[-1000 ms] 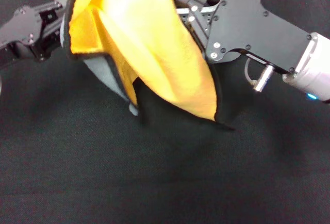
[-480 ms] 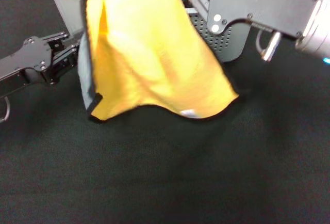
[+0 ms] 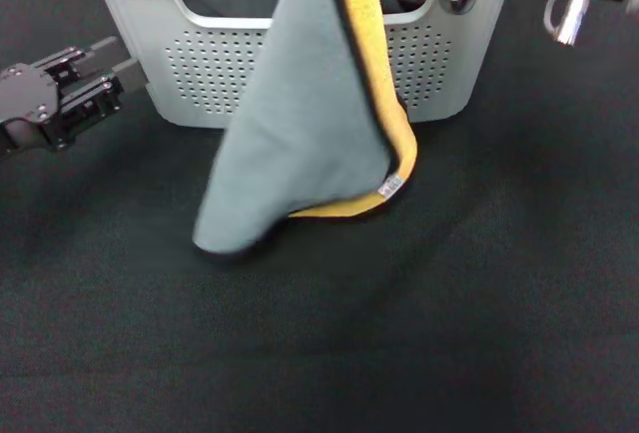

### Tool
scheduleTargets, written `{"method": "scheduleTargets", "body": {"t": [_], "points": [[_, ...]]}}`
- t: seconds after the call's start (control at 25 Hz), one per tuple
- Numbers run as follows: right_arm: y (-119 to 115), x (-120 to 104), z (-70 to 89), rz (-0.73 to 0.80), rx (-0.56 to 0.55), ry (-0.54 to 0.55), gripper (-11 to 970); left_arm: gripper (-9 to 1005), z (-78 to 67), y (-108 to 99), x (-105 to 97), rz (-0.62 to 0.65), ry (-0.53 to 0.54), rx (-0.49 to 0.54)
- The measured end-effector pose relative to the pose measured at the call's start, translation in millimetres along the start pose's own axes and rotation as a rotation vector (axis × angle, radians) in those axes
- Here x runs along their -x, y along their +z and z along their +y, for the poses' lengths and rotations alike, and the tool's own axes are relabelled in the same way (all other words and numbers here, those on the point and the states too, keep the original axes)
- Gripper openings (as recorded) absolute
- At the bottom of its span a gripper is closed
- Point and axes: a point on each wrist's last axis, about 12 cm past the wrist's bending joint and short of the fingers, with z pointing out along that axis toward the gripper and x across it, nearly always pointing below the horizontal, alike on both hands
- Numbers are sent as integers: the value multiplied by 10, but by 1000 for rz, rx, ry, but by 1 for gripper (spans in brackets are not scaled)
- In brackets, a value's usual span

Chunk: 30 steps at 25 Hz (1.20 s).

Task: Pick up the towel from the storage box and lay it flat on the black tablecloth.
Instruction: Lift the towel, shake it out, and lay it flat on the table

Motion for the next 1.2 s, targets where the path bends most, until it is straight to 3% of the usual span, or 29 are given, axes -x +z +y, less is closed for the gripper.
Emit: {"method": "scheduleTargets", "body": {"t": [0.16, 0.36, 0.56, 0.8, 1.2], "points": [[62, 47, -190, 59, 33, 37, -1, 360, -25, -10, 26, -10, -11, -27], [274, 107, -442, 143, 106, 77, -1, 544, -114, 33, -15, -41, -16, -61], [367, 176, -652, 225, 96, 71, -1, 544, -201, 22, -41, -64, -14, -95], [222, 341, -640, 211, 82, 59, -1, 545, -264, 52, -86, -59, -29, -133], [-495, 714, -415, 252, -63, 3, -1, 544, -265, 80, -97, -45, -24, -143]]}}
